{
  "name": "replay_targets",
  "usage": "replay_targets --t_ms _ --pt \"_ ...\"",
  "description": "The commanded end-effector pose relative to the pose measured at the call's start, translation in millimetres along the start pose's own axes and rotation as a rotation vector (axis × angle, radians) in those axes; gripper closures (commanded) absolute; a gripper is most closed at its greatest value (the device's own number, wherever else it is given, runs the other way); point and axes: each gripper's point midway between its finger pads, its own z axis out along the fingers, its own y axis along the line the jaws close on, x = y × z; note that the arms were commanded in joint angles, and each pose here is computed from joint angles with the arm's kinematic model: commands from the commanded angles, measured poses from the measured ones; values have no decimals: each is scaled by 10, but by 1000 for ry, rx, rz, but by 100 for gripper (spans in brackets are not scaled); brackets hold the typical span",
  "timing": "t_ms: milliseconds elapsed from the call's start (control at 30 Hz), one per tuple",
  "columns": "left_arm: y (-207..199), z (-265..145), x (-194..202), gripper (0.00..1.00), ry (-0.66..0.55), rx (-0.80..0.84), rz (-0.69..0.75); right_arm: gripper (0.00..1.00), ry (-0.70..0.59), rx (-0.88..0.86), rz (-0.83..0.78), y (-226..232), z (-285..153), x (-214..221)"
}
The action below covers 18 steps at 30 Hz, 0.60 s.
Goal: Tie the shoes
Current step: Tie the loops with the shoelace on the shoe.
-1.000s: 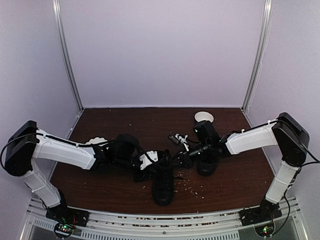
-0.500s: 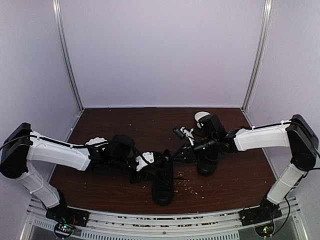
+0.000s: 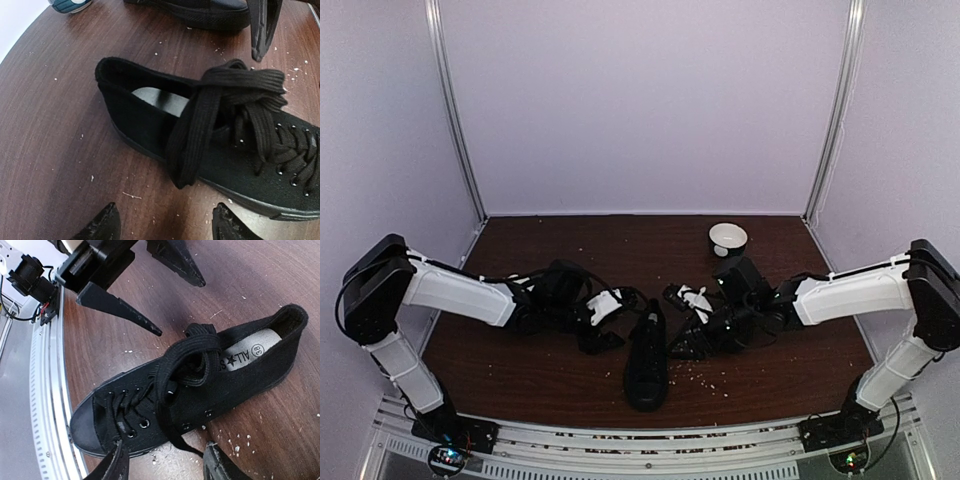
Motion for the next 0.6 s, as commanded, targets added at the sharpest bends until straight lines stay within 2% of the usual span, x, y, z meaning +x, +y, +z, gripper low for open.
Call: replay_targets --t_ms 0,367,467,567 --pt "195 59 -277 37 -81 -46 28 50 -40 16 -67 -62 120 -136" --pt "174 193 -330 38 -114 16 45 55 -51 -45 -52 -23 371 -118" --pt "74 227 -319 38 -120 77 51 64 -48 -44 -52 -23 381 -116" --pt "57 295 -267 38 -98 94 45 83 -45 -36 -52 -33 361 -102"
